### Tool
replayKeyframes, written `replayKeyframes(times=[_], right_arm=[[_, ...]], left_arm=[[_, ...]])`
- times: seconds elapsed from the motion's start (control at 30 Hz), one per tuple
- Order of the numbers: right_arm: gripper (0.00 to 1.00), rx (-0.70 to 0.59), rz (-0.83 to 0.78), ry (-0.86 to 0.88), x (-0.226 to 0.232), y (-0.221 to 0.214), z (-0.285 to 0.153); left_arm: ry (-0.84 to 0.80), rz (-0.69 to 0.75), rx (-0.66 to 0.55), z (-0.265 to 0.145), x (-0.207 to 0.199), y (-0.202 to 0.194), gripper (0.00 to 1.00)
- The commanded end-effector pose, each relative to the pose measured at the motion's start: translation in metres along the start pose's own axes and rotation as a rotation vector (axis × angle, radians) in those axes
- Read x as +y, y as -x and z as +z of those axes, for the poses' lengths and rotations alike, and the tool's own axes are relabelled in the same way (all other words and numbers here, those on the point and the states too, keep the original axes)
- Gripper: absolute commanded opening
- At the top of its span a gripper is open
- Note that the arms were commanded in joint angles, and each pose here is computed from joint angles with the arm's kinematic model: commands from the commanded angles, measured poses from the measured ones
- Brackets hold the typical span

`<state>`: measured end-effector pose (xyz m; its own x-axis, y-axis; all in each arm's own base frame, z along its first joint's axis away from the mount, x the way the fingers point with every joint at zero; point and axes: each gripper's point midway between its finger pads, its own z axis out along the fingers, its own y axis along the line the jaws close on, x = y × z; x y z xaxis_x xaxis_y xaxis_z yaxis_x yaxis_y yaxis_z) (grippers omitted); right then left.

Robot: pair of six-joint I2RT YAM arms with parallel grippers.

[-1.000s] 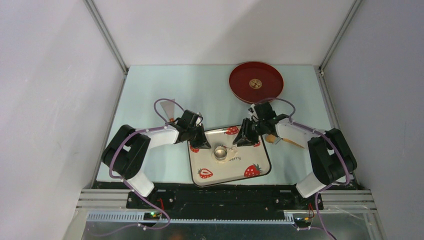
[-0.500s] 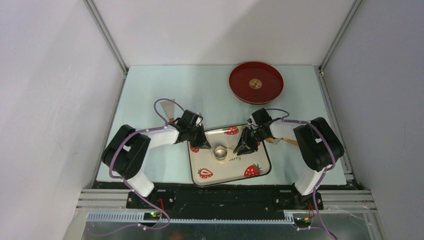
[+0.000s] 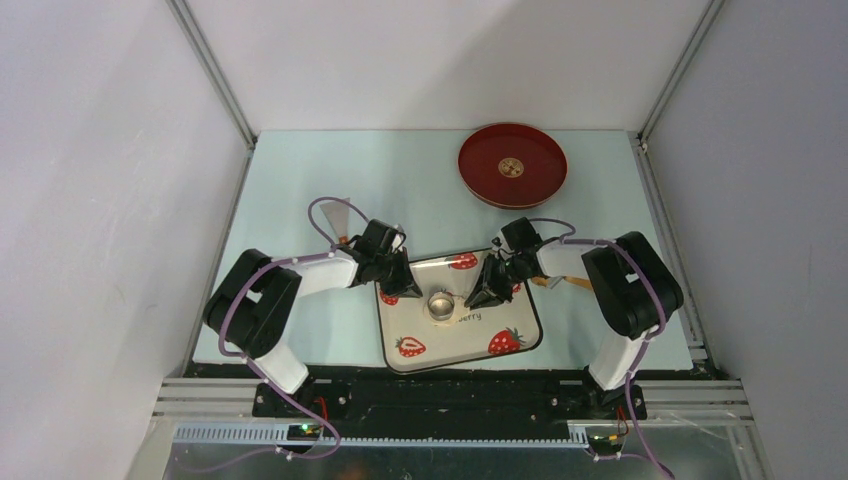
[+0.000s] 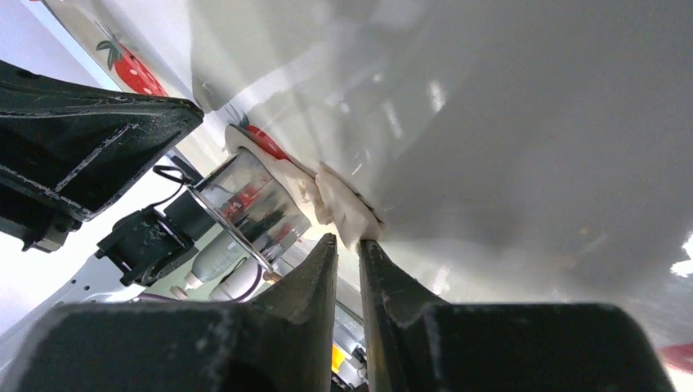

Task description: Roll out the dumpling wrappers from the dough

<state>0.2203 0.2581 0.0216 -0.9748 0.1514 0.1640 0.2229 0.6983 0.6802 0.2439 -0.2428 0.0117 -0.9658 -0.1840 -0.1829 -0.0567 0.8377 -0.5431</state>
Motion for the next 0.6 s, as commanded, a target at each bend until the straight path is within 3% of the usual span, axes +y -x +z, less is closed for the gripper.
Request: replayKeyframes(times=[0.0, 0.27, 0.57], right_arm=[[0.18, -0.047, -0.066, 0.011, 0.011, 0.004, 0.005], [0.12, -0.070, -0.109, 0.006, 0.023, -0.002, -0.006], [0.15, -0.103, -0.171, 0.022, 0.040, -0.011, -0.026]], left_arm=[[0.266, -0.008, 0.070, 0.009, 0.071, -0.029, 0.00], [0.266, -0.010, 0.068, 0.008, 0.071, -0.029, 0.00], [0.268, -0.011, 0.071, 0.009, 0.071, -0.030, 0.00]])
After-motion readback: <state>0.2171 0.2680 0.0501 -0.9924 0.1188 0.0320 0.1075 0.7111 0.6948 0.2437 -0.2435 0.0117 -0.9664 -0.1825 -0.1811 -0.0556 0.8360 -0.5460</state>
